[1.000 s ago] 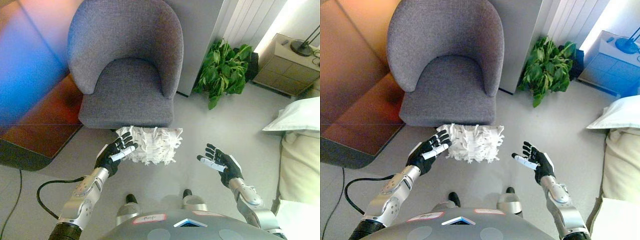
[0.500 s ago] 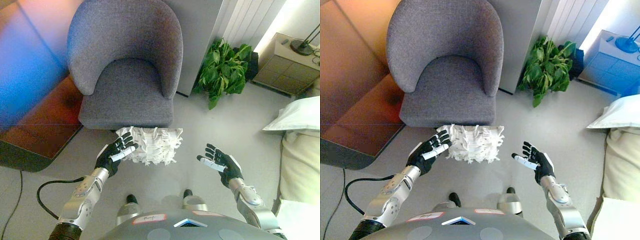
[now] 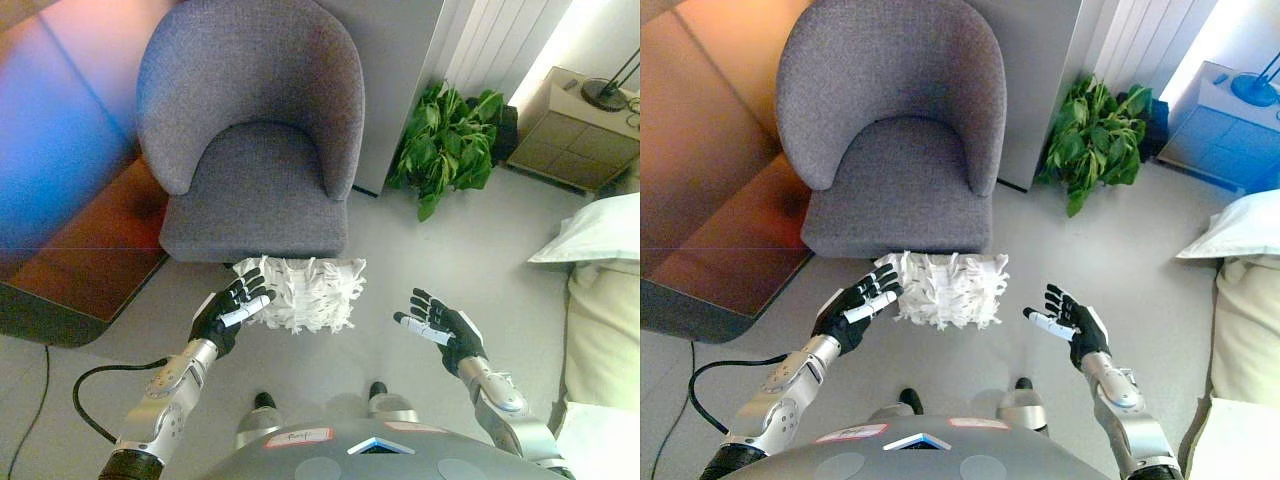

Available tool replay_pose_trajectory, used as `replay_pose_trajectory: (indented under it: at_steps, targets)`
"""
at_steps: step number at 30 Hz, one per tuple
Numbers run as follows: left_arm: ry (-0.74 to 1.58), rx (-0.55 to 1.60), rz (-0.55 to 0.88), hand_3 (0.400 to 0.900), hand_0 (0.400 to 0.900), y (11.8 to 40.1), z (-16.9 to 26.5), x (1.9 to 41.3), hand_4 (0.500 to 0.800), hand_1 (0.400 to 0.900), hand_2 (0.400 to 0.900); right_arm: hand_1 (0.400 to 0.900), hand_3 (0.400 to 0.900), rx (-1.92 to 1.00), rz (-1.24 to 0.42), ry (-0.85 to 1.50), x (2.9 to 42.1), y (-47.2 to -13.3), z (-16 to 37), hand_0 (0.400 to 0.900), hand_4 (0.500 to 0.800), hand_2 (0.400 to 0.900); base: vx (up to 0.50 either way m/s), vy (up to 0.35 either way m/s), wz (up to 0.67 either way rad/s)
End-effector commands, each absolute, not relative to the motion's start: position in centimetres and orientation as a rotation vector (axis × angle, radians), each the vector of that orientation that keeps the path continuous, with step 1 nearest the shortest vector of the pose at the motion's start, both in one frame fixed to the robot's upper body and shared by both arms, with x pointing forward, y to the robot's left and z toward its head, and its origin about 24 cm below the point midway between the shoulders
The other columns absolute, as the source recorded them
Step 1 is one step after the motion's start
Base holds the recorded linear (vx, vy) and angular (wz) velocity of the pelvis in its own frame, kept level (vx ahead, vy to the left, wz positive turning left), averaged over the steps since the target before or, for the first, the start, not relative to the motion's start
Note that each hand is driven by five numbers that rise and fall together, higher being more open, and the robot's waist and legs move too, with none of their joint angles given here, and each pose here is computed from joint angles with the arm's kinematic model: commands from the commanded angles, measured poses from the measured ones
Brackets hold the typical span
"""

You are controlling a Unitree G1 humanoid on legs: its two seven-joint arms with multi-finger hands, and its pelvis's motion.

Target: Pick up the pillow and put it on the sofa.

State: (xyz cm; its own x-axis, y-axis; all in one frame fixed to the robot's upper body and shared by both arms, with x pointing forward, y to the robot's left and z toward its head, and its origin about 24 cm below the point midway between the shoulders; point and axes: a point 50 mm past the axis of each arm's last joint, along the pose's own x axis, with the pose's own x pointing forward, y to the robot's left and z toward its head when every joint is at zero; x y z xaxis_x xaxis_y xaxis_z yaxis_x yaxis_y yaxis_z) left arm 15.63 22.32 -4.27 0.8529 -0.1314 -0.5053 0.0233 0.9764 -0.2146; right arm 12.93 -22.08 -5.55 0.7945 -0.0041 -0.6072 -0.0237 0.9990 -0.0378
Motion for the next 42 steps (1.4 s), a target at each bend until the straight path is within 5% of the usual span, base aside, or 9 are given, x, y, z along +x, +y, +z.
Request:
replay_pose_trajectory:
  at_steps: [1, 24, 42]
  targets:
    - [0.26, -0.24, -0.041, 0.9, 0.9, 23.5, 0.1, 18.7, 0.8, 0.9, 0.9, 0.9, 0.9, -0.098, 0.038, 0.405, 16.8, -23.4, -1.3, 0.9, 0.8, 0.9, -0.02, -0.146, -0.23]
    - [0.263, -0.32, -0.071, 0.9, 0.9, 22.9, -1.2, 16.3, 0.8, 0.9, 0.9, 0.9, 0.9, -0.097, 0.047, 0.446, 14.6, -24.4, -1.7, 0.9, 0.8, 0.9, 0.25, 0.082, -0.2]
    - [0.285, -0.206, -0.156, 0.9, 0.9, 23.4, 0.1, 18.1, 0.8, 0.9, 0.9, 0.9, 0.9, -0.097, 0.072, 0.453, 14.9, -21.5, -2.6, 0.9, 0.8, 0.9, 0.291, 0.162, 0.03]
